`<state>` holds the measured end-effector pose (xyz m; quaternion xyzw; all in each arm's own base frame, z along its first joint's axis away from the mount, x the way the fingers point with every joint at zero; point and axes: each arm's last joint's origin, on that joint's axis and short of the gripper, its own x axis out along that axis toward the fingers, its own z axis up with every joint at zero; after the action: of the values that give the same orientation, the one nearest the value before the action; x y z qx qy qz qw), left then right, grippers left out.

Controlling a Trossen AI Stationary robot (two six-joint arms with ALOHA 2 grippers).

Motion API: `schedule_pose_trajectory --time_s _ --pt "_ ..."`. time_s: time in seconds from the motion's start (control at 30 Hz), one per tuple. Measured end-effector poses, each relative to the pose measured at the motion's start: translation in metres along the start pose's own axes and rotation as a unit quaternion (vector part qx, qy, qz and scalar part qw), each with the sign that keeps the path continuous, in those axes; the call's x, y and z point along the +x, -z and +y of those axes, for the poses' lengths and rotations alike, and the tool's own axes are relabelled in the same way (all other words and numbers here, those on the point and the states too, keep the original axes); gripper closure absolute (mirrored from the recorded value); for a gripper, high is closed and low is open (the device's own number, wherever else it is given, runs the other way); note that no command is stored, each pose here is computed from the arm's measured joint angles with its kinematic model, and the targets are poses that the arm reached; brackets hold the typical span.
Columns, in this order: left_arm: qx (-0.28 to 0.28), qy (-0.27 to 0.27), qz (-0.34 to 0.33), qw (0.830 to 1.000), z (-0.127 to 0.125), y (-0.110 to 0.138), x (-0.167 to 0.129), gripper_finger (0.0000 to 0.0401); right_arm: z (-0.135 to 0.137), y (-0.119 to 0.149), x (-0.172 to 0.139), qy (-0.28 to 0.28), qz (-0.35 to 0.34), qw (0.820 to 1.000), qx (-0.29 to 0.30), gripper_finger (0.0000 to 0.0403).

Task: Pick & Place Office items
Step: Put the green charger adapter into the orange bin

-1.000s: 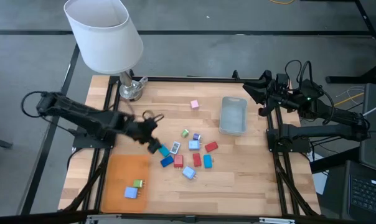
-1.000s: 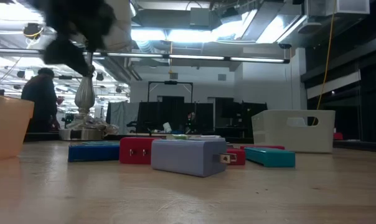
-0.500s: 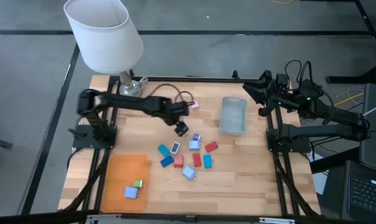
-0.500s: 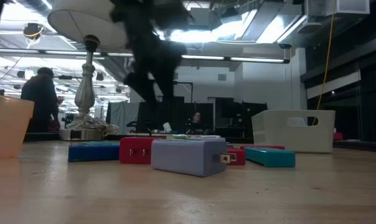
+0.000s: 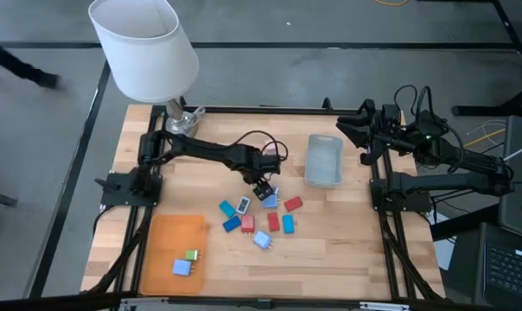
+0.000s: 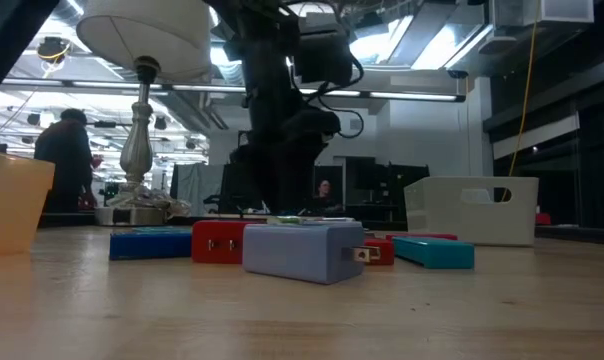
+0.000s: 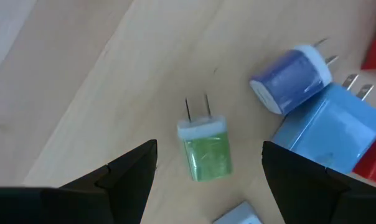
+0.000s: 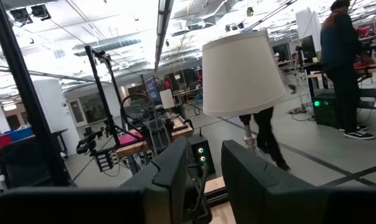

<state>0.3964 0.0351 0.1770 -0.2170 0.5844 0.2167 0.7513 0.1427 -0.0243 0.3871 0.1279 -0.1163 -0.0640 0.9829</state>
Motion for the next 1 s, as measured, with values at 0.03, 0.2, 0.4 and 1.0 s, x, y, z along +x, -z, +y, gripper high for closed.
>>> schedule_pose_trajectory --time_s 0.03,0.2,0.4,1.0 --pt "0.0 -0.008 0.003 1.0 0.0 0.001 0.002 0.0118 0.0 0.0 0.0 0.0 0.001 1.0 0.0 0.0302" --pt "0.0 -0.035 0.018 0.999 0.001 0.004 0.011 0.0118 0.0 0.001 0.0 -0.001 0.004 1.0 -0.001 0.0302" --pt "0.002 -0.038 0.035 0.999 0.0 0.005 0.03 0.0118 0.0 0.001 0.0 -0.002 0.004 1.0 -0.001 0.0302" --pt "0.001 0.043 0.025 0.999 0.016 -0.012 0.022 0.0275 0.0 0.0 0.0 0.002 0.0 1.0 0.001 0.0302"
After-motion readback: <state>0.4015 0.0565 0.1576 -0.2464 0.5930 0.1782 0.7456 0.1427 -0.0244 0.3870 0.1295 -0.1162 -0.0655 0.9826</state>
